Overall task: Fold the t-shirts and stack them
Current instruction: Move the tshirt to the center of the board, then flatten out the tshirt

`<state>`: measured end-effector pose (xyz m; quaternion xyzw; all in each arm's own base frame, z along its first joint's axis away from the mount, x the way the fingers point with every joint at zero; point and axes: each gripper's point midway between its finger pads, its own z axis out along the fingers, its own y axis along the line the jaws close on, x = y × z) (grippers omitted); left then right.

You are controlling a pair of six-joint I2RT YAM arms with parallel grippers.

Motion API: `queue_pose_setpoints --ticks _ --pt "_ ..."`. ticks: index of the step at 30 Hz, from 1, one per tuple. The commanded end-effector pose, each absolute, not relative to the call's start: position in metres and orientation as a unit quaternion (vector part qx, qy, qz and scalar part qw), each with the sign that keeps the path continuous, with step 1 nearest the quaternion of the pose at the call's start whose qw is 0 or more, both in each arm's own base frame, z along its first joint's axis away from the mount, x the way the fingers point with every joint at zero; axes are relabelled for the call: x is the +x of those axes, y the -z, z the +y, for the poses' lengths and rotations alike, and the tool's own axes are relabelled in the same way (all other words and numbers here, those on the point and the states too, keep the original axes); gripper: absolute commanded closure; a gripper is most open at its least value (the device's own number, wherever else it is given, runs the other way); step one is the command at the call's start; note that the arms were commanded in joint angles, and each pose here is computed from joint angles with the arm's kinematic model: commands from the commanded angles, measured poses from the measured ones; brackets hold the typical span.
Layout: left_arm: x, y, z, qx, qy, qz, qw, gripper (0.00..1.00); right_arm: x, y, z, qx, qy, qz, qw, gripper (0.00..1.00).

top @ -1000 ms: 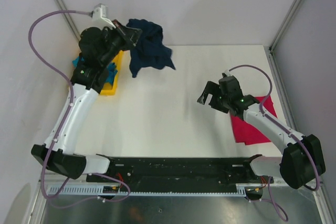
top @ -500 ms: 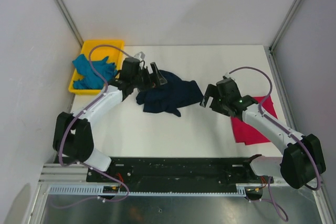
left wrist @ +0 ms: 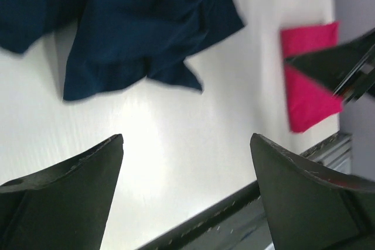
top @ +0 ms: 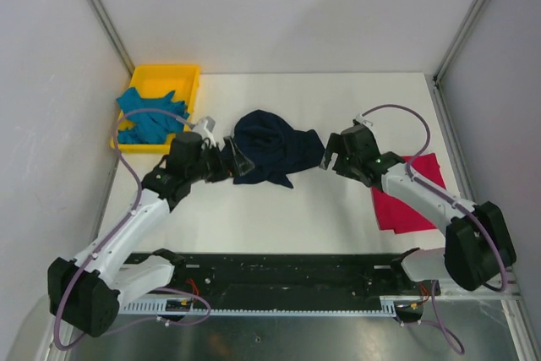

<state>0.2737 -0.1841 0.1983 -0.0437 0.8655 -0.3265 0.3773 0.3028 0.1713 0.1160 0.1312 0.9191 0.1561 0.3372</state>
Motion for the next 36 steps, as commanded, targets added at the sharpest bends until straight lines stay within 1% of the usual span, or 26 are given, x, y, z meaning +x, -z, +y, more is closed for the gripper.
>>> queue_pose_setpoints --ticks 1,7,15,23,26,28,29,30,31,33,34,35,36 --pt "0.241 -0.157 -0.179 -0.040 0.312 0.890 0.331 0.07 0.354 -0.131 0.174 0.134 -0.159 0.890 0.405 0.09" --pt "0.219 -0.139 -0.180 -0.036 0.322 0.895 0.308 0.07 0.395 -0.102 0.178 0.131 -0.134 0.895 0.404 0.15" --pt "0.197 -0.127 -0.185 -0.016 0.331 0.900 0.284 0.08 0.445 -0.083 0.187 0.116 -0.125 0.894 0.415 0.18" --pt "0.193 -0.122 -0.184 -0.013 0.328 0.903 0.277 0.09 0.466 -0.045 0.204 0.100 -0.121 0.911 0.380 0.20" --pt "0.193 -0.120 -0.185 -0.012 0.326 0.905 0.272 0.09 0.467 -0.034 0.209 0.099 -0.126 0.916 0.367 0.24" --pt "0.193 -0.118 -0.186 -0.012 0.324 0.907 0.267 0.09 0.464 -0.032 0.212 0.099 -0.130 0.919 0.360 0.31" --pt "0.194 -0.117 -0.187 -0.013 0.323 0.909 0.263 0.10 0.462 -0.032 0.213 0.098 -0.131 0.920 0.356 0.37" --pt "0.195 -0.115 -0.189 -0.014 0.320 0.911 0.259 0.10 0.460 -0.032 0.214 0.096 -0.132 0.921 0.352 0.46" --pt "0.197 -0.114 -0.190 -0.014 0.316 0.914 0.255 0.11 0.457 -0.033 0.215 0.095 -0.133 0.923 0.349 0.56" --pt "0.201 -0.112 -0.194 -0.012 0.310 0.917 0.250 0.12 0.452 -0.036 0.215 0.095 -0.132 0.925 0.343 0.81" --pt "0.203 -0.111 -0.197 -0.010 0.307 0.919 0.248 0.13 0.450 -0.039 0.214 0.097 -0.130 0.926 0.340 0.91" --pt "0.207 -0.111 -0.200 -0.009 0.304 0.920 0.248 0.14 0.447 -0.042 0.212 0.099 -0.128 0.927 0.337 0.95" --pt "0.210 -0.110 -0.203 -0.008 0.302 0.921 0.247 0.15 0.443 -0.045 0.209 0.103 -0.126 0.928 0.335 0.98"
